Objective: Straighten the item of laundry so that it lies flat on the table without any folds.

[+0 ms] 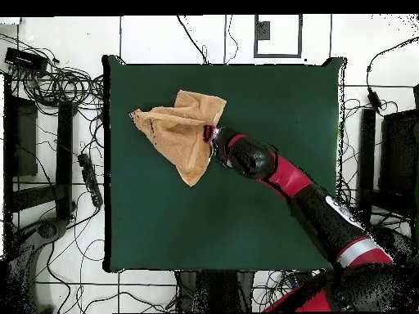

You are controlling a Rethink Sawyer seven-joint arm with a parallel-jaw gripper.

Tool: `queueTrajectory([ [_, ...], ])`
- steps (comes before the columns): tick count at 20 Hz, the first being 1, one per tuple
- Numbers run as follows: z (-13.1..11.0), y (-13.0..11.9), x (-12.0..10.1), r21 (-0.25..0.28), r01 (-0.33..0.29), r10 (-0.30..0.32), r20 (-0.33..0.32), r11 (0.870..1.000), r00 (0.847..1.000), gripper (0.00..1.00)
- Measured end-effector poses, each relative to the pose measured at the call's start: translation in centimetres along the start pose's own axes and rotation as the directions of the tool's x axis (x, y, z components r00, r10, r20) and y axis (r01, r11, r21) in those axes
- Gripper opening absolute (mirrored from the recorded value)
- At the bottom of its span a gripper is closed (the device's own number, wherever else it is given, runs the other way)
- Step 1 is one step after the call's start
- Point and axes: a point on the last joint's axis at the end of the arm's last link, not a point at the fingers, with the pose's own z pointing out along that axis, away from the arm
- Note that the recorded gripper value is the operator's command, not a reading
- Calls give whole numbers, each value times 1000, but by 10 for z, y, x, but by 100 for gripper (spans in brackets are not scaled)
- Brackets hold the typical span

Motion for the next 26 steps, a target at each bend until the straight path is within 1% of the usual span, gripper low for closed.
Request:
queueTrajectory([
  [5, -30, 6, -45, 43, 61, -61, -5, 997, 998, 0],
  [6, -44, 9, -63, 56, 78, -78, 1, 995, 997, 0],
  [8, -52, 10, -73, 63, 86, -86, 6, 994, 996, 0],
  [9, -67, 11, -91, 76, 97, -99, 17, 992, 995, 0],
  [13, -93, 12, -121, 103, 120, -124, 36, 987, 992, 0],
  [14, -103, 11, -131, 116, 130, -136, 42, 985, 990, 0],
  [17, -118, 9, -147, 139, 150, -158, 49, 979, 986, 0],
  [19, -132, 5, -162, 165, 169, -180, 48, 972, 983, 0],
  [24, -150, -4, -180, 195, 183, -194, 40, 964, 980, 0],
  [26, -153, -5, -184, 201, 186, -197, 37, 962, 980, 0],
])
